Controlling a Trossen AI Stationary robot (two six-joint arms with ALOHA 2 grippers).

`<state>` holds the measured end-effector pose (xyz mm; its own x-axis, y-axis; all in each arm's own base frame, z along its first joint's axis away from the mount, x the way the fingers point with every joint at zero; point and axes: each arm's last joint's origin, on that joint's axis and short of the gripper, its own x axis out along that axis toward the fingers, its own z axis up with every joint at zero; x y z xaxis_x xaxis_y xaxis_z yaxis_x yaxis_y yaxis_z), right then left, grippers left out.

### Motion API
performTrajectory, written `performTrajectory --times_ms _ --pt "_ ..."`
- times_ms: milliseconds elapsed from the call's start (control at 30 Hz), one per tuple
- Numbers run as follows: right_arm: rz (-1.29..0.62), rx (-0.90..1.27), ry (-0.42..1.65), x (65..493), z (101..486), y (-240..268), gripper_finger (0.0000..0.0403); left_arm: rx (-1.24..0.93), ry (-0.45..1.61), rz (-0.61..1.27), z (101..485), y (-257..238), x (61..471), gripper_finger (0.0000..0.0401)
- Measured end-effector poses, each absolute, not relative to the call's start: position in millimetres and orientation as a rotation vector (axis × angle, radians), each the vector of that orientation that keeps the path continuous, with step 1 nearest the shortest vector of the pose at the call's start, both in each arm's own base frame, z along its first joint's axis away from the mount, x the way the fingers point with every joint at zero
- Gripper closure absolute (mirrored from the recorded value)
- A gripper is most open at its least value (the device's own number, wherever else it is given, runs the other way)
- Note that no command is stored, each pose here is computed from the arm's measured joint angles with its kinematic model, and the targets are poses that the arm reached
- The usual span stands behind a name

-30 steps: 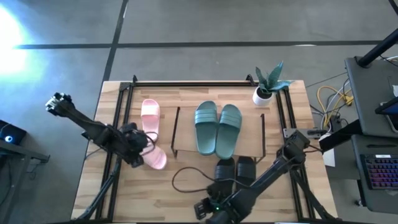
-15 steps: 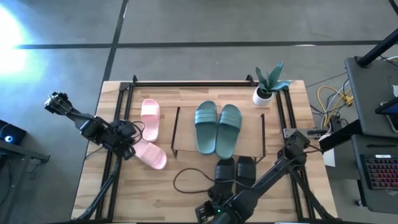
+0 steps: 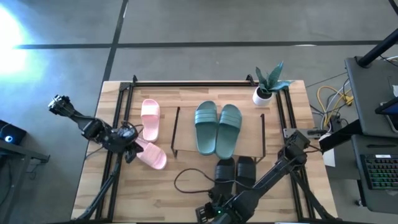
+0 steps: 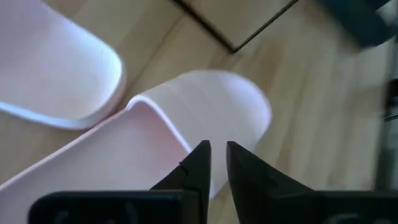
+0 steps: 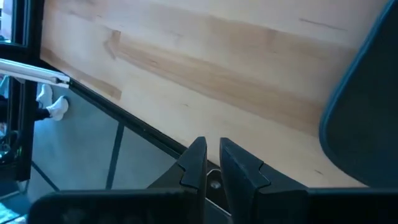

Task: Pick and place slides into the shelf
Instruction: Put the bottom pink slide under the shelf

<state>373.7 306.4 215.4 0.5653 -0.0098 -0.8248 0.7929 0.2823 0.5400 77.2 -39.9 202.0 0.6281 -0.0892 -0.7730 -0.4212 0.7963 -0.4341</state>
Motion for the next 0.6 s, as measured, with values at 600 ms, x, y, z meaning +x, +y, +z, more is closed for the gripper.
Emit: performTrajectory --times_ms 600 --pt "-0.637 1.181 0.819 375 215 304 0.0364 -0.800 0.669 0.252 203 -25 60 0.0244"
